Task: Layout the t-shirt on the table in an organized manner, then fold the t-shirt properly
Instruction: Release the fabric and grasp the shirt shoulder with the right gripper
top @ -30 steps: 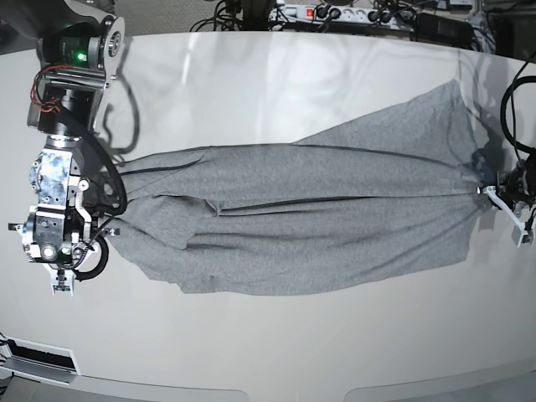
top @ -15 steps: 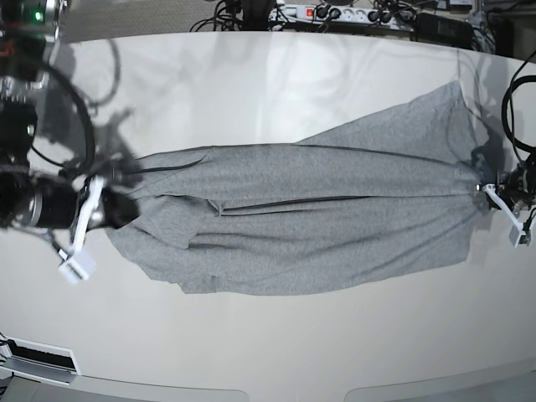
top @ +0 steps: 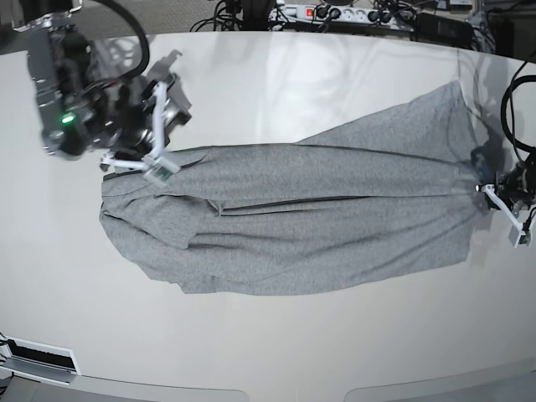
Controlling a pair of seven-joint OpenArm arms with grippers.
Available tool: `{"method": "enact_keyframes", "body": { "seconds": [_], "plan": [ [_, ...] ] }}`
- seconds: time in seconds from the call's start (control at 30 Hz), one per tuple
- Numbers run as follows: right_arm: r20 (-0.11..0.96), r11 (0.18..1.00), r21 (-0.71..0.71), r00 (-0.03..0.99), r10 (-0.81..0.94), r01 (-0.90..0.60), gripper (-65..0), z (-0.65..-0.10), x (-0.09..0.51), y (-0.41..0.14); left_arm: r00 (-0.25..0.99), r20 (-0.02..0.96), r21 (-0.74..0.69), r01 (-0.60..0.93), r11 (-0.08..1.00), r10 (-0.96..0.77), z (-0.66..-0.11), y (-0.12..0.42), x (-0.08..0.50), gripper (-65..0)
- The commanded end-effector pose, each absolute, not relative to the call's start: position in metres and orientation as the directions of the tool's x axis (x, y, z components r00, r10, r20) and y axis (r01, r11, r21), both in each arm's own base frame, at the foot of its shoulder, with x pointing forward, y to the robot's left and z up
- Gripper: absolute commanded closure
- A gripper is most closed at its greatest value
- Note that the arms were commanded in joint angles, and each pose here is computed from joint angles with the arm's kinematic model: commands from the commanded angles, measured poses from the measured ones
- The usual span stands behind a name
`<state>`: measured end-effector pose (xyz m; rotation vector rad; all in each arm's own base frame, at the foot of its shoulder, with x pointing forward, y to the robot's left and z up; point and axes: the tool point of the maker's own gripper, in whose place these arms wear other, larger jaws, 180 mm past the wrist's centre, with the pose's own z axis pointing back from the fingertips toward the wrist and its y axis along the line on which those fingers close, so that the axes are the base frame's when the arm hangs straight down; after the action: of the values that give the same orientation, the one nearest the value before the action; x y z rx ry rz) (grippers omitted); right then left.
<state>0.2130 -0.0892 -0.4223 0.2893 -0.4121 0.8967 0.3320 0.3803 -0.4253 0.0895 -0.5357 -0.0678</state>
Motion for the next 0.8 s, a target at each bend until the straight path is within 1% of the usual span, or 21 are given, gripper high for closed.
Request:
{"method": "enact_keyframes", "body": {
  "seconds": [0.0,0.1,0.13,0.2,0.27,0.43,0.6,0.73,0.77],
  "plan": [
    [0.489,0.565,0.009,0.497,0.717,-0.825,-37.5,-0.416,0.224,-0.086,0.83,0.551,0.127,0.025,0.992,-0.092,-0.405,0.393,0.345,0.0],
    [0.451,0.473,-0.109,0.381,0.807,-0.874,-37.5,-0.424,0.223,-0.078,0.831,0.548,0.127,0.025,0.992,-0.091,-0.406,0.393,0.344,0.0],
    [0.439,0.461,-0.15,0.359,0.824,-0.875,-37.5,-0.425,0.226,-0.078,0.831,0.548,0.127,0.025,0.992,-0.091,-0.406,0.393,0.344,0.0],
    [0.417,0.466,-0.239,0.343,0.841,-0.852,-37.5,-0.426,0.235,-0.082,0.831,0.549,0.127,0.025,0.992,-0.091,-0.406,0.393,0.344,0.0],
    [0.4,0.476,-0.304,0.343,0.85,-0.825,-37.4,-0.425,0.244,-0.087,0.831,0.548,0.127,0.025,0.992,-0.091,-0.406,0.393,0.344,0.0],
    [0.38,0.517,-0.388,0.379,0.844,-0.763,-37.3,-0.42,0.258,-0.102,0.829,0.554,0.113,0.019,0.993,-0.079,-0.405,0.392,0.345,0.0],
    [0.427,0.528,-0.362,0.367,0.826,-0.768,-37.2,-0.432,0.26,-0.097,0.828,0.555,0.109,0.018,0.994,-0.075,-0.405,0.391,0.345,0.0],
    [0.387,0.56,-0.357,0.427,0.817,-0.747,-36.7,-0.452,0.268,-0.114,0.828,0.555,0.107,0.017,0.994,-0.074,-0.405,0.391,0.345,0.0],
    [0.378,0.571,-0.362,0.444,0.812,-0.737,-34.7,-0.455,0.271,-0.119,0.829,0.555,0.107,0.017,0.994,-0.074,-0.405,0.391,0.345,0.0]
  ]
}}
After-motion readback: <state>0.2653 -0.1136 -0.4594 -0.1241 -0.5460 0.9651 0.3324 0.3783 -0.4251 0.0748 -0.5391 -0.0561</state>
